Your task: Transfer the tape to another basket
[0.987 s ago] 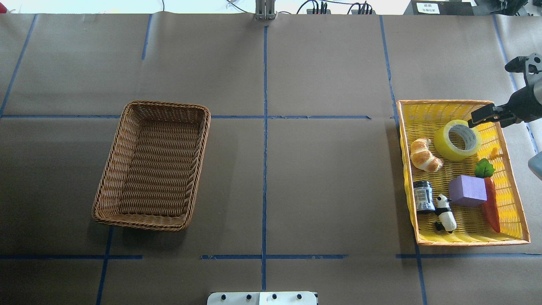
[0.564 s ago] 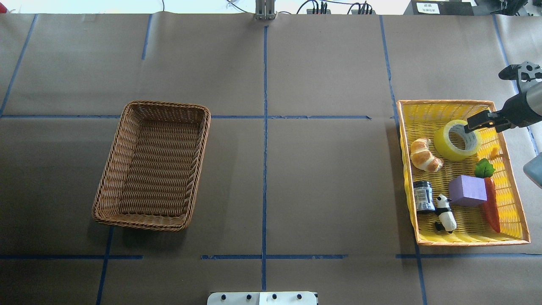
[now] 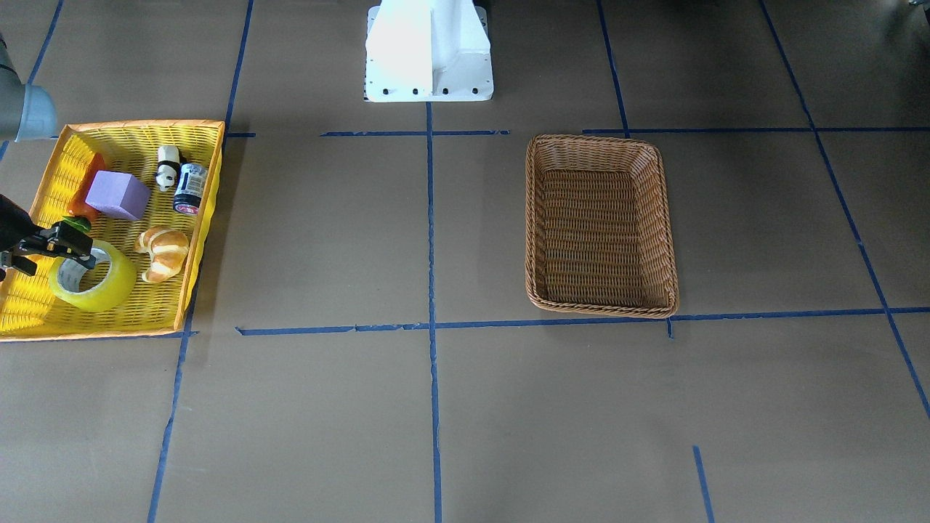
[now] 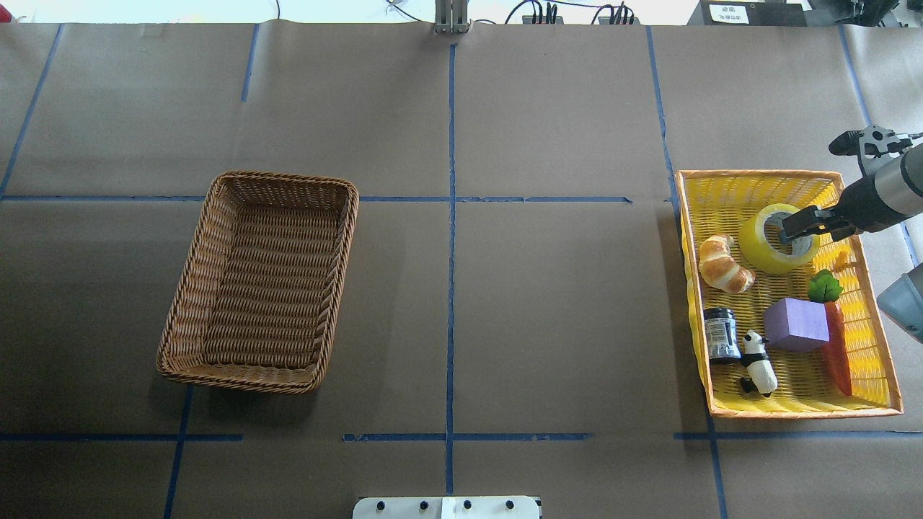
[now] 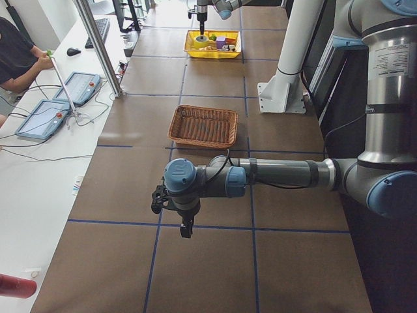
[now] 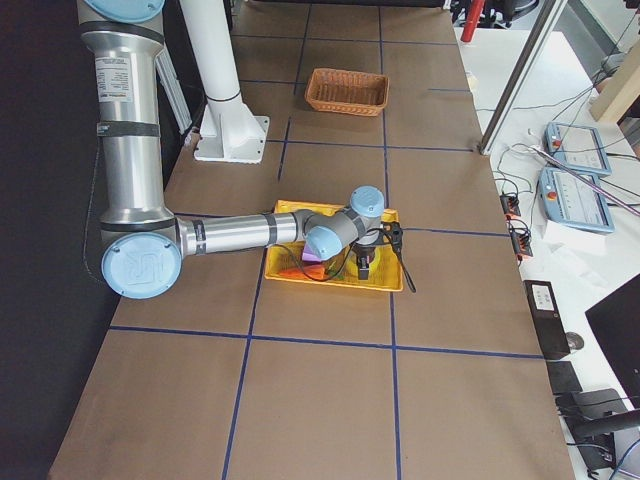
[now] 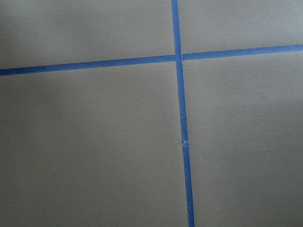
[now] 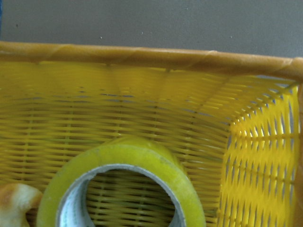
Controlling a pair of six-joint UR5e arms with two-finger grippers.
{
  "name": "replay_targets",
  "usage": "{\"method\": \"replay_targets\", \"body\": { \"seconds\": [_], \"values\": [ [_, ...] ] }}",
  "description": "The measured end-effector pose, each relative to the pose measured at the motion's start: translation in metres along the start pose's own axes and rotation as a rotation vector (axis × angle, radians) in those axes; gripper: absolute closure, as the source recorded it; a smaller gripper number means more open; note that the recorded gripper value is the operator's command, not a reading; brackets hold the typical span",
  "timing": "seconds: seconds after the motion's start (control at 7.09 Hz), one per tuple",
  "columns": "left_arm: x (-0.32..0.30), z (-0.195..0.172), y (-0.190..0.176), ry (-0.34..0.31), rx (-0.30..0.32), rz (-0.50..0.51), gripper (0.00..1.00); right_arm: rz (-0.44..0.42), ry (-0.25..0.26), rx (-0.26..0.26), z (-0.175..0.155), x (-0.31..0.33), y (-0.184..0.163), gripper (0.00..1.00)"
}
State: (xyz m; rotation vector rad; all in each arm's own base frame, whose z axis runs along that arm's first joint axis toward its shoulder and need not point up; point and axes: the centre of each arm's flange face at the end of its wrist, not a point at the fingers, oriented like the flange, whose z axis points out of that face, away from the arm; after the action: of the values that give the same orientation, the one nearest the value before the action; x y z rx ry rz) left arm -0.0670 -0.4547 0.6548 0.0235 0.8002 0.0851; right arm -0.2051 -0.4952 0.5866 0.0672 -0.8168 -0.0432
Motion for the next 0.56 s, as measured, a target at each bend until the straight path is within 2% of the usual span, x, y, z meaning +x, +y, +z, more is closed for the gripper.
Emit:
{"method": "replay_targets", "body": {
  "seconds": [0.14,0.28,0.42,0.56],
  "values": [
    [0.000,0.000,0.000,0.000,0.000,0.000,0.00,-0.001,0.005,-0.011,0.007,0.000,0.000,0.03],
    [0.000,0.000,0.000,0.000,0.000,0.000,0.00,-0.001,0.010,-0.019,0.013,0.000,0.001,0.33],
    [0.000,0.000,0.000,0.000,0.001,0.001,0.00,-0.002,0.015,-0.023,0.016,0.000,0.002,0.70],
    [0.000,0.000,0.000,0.000,0.001,0.001,0.00,-0.006,0.017,-0.024,0.017,-0.001,0.002,0.89]
  ]
}}
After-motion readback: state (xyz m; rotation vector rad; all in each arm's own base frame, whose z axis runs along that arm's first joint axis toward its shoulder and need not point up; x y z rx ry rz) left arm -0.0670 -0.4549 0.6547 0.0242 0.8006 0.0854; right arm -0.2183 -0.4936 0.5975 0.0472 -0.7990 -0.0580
